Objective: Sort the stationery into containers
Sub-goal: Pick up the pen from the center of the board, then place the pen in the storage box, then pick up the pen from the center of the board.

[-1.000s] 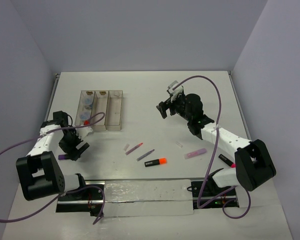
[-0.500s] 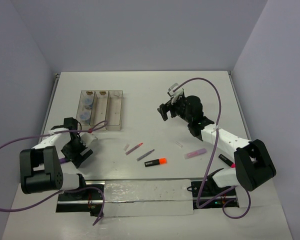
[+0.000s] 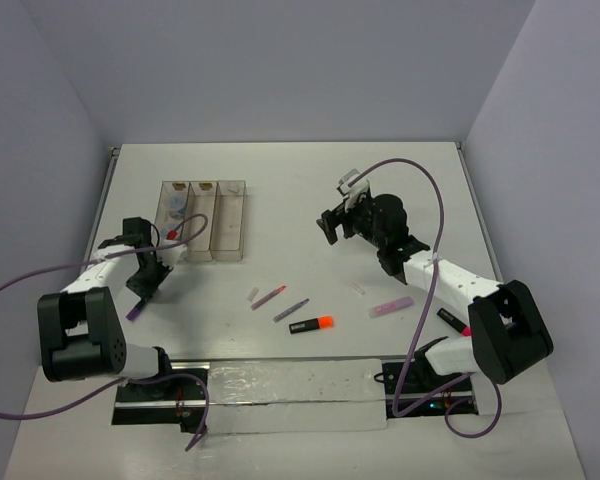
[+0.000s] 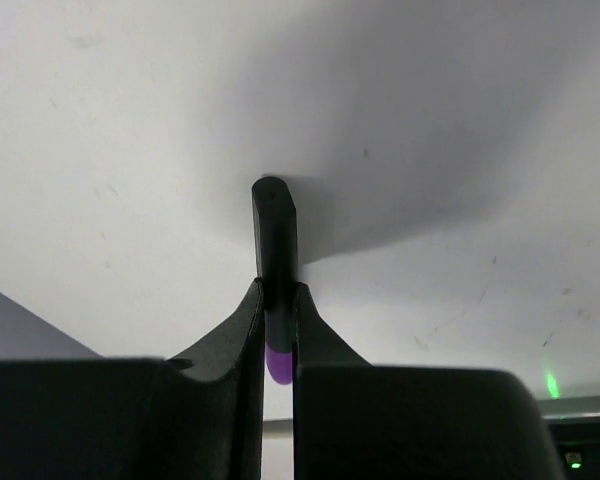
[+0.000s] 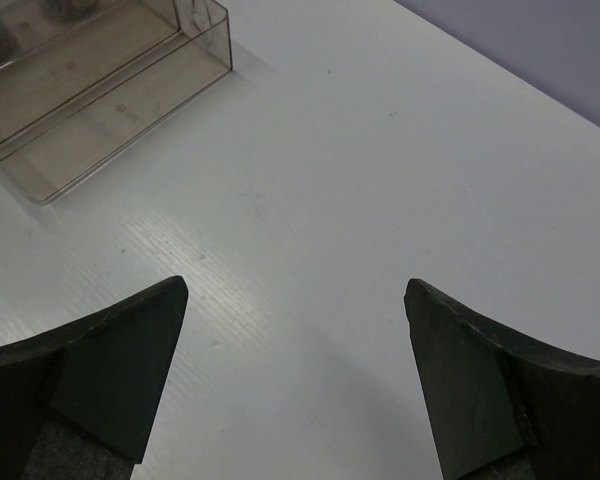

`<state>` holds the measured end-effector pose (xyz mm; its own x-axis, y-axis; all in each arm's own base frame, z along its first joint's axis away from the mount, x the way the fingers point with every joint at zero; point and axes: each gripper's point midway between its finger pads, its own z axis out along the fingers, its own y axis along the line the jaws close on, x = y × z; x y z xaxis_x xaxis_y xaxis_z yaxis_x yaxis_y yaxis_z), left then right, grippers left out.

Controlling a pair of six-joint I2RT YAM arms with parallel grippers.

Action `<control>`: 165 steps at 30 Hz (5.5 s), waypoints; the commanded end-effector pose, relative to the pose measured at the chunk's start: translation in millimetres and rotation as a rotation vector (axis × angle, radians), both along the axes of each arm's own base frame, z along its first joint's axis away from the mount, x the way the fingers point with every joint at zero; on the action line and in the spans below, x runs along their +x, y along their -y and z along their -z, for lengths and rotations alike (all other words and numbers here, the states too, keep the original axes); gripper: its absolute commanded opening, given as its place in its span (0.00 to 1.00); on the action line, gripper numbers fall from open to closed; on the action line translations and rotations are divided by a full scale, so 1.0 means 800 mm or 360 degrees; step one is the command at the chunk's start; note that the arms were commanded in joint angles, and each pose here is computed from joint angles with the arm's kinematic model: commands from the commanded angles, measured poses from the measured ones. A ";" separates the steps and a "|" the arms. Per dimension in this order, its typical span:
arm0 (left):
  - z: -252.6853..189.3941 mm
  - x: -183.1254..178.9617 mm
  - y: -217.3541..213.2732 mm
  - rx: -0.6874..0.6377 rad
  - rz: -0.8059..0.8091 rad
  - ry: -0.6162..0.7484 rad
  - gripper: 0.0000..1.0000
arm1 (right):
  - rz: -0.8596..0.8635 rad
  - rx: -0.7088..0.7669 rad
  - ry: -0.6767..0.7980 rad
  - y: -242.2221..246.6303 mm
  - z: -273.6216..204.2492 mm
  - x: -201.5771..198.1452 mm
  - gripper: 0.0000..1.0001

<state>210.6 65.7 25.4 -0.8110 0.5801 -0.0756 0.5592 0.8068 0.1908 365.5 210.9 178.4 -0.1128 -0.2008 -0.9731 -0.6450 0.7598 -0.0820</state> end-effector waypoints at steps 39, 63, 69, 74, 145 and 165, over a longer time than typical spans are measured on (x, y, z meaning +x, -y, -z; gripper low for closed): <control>-0.070 0.027 0.088 -0.0613 -0.0024 0.0138 0.00 | 0.0034 0.0052 0.0131 0.011 -0.041 0.010 0.96; -0.172 0.304 0.166 -0.0761 -0.0522 0.0747 0.00 | 0.0065 0.0039 0.0077 0.016 -0.041 0.006 0.96; -0.152 0.328 0.174 -0.0840 -0.0598 0.0761 0.00 | 0.0088 0.0039 0.0095 0.022 -0.052 0.001 0.96; -0.120 0.328 0.181 -0.0851 -0.0633 0.0639 0.49 | 0.0099 0.0020 0.0076 0.025 -0.054 -0.001 0.96; 0.000 -0.087 0.571 -0.0617 0.0989 0.0058 0.79 | 0.1169 0.0427 -0.0480 0.200 -0.008 -0.003 1.00; 0.029 -0.121 0.561 -0.0594 0.1061 -0.0157 0.00 | 0.1236 0.0413 -0.0392 0.214 -0.023 -0.010 1.00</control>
